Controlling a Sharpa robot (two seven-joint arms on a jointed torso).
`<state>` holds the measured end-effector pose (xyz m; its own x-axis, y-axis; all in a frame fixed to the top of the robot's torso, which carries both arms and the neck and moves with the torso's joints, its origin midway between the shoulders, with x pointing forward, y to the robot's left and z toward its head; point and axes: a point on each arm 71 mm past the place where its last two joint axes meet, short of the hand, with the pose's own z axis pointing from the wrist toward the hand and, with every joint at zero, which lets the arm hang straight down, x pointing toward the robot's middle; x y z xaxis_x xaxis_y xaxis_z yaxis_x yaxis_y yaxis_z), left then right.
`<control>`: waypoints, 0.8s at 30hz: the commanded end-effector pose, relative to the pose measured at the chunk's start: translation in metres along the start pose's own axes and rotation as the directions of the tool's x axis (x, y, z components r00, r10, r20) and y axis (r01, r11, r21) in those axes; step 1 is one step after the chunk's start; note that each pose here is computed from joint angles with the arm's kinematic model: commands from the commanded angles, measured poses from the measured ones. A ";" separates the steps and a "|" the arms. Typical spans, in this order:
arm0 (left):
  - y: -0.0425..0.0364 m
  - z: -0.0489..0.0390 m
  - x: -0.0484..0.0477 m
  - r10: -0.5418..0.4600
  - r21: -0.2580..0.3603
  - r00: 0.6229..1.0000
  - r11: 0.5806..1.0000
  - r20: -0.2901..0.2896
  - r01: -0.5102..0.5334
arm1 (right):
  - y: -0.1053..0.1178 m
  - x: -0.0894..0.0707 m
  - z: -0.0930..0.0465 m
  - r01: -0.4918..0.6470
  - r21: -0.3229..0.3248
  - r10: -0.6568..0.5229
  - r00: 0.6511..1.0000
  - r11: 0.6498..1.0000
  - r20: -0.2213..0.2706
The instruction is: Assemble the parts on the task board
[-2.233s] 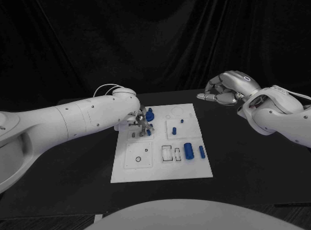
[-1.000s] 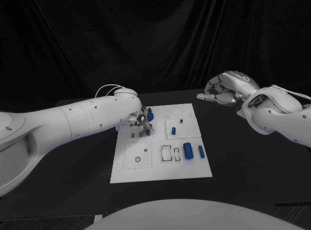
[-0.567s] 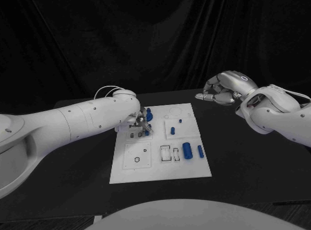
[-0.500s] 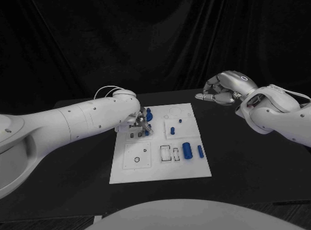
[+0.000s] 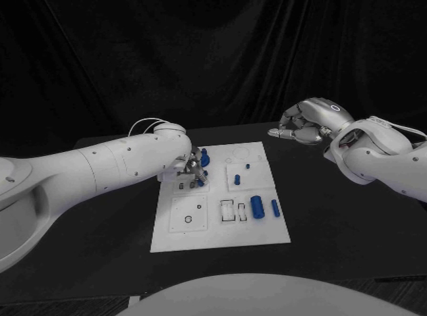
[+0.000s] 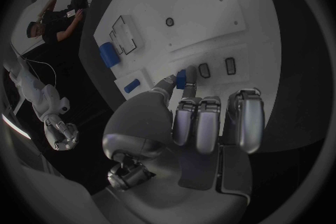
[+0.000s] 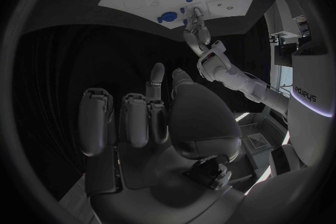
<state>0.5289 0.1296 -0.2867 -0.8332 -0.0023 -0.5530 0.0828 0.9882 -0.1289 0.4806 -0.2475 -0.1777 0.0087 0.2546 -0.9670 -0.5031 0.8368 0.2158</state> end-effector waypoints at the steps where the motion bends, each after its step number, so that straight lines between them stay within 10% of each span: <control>1: -0.0025 0.0003 0.0002 -0.009 0.041 1.000 0.999 0.011 0.008 | -0.001 0.001 -0.001 0.003 0.019 -0.003 1.000 1.000 -0.011; 24: 0.0321 -0.0131 0.0042 -0.087 -0.046 0.989 0.995 0.117 0.093 | -0.003 0.004 -0.001 0.004 0.034 -0.003 1.000 0.999 -0.030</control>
<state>0.5199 0.1625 -0.2842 -0.7956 -0.0741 -0.6012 0.0115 0.9905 -0.1373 0.4814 -0.2488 -0.1805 -0.0066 0.2453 -0.9694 -0.4930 0.8426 0.2166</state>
